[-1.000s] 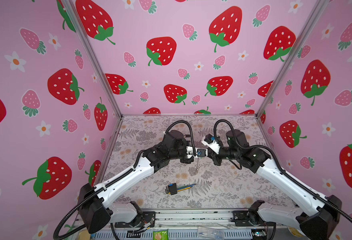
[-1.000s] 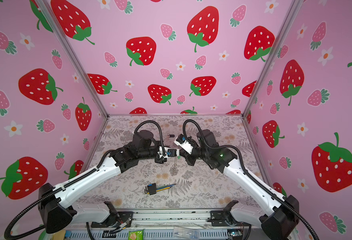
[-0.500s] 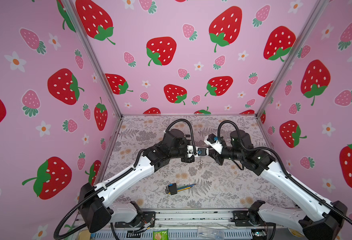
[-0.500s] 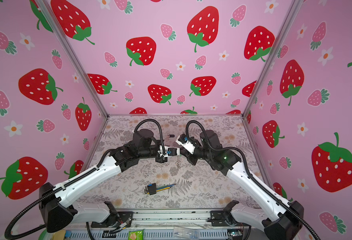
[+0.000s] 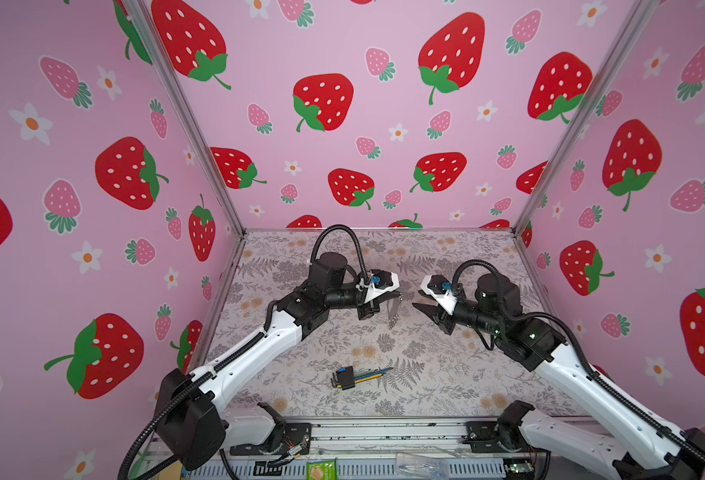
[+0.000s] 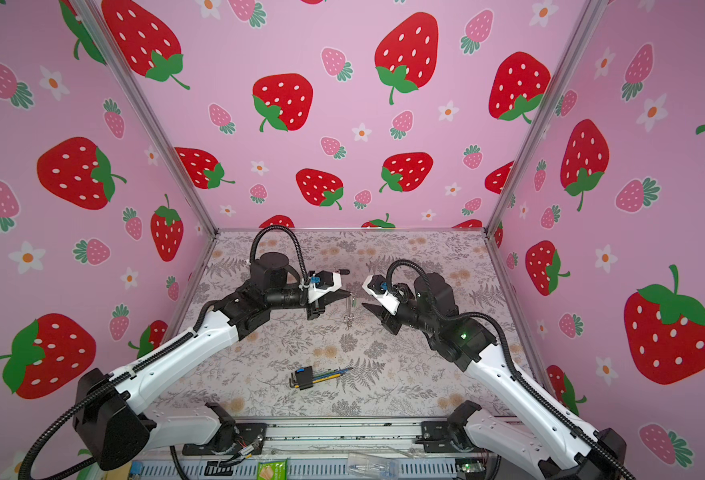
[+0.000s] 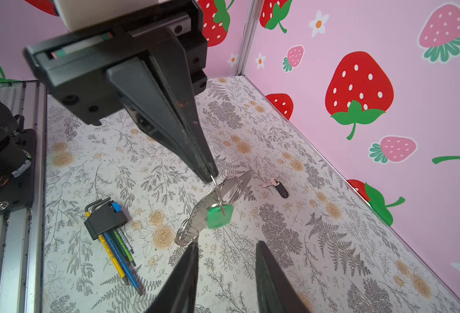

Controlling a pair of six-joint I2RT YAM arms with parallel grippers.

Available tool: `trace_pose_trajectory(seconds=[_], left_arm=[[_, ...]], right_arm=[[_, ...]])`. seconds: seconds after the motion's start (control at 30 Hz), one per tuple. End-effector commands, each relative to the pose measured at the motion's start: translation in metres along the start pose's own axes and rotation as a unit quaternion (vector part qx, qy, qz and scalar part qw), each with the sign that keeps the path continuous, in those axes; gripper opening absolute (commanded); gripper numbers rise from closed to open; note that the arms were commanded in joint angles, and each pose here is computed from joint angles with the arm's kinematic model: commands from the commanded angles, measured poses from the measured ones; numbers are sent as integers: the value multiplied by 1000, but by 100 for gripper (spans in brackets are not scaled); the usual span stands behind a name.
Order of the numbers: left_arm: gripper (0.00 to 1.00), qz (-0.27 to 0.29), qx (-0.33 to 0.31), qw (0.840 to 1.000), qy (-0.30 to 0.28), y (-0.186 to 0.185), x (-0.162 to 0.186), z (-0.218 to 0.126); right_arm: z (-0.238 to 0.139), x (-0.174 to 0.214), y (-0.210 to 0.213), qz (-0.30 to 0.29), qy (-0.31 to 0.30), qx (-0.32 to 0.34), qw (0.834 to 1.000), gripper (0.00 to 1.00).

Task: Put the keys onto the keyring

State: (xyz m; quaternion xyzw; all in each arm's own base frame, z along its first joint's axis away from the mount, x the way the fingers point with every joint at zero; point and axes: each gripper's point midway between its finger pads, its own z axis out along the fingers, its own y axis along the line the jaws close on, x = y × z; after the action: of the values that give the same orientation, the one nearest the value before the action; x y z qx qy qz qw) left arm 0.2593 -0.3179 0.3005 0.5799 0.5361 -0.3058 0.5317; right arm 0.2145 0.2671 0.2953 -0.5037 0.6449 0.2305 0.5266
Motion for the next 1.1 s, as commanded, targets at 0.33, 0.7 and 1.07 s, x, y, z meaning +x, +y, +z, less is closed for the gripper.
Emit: trace_pose_trajectory(seconds=[0.33, 0.7, 1.07], left_arm=[[0, -18, 27, 996, -87, -3, -34, -7], [0, -16, 33, 996, -83, -6, -33, -8], [0, -14, 42, 996, -77, -9, -31, -9]], right_arm=[[-3, -27, 5, -39, -49, -22, 998, 23], [1, -27, 2, -37, -47, -21, 998, 17], [1, -28, 1, -40, -45, -18, 998, 14]])
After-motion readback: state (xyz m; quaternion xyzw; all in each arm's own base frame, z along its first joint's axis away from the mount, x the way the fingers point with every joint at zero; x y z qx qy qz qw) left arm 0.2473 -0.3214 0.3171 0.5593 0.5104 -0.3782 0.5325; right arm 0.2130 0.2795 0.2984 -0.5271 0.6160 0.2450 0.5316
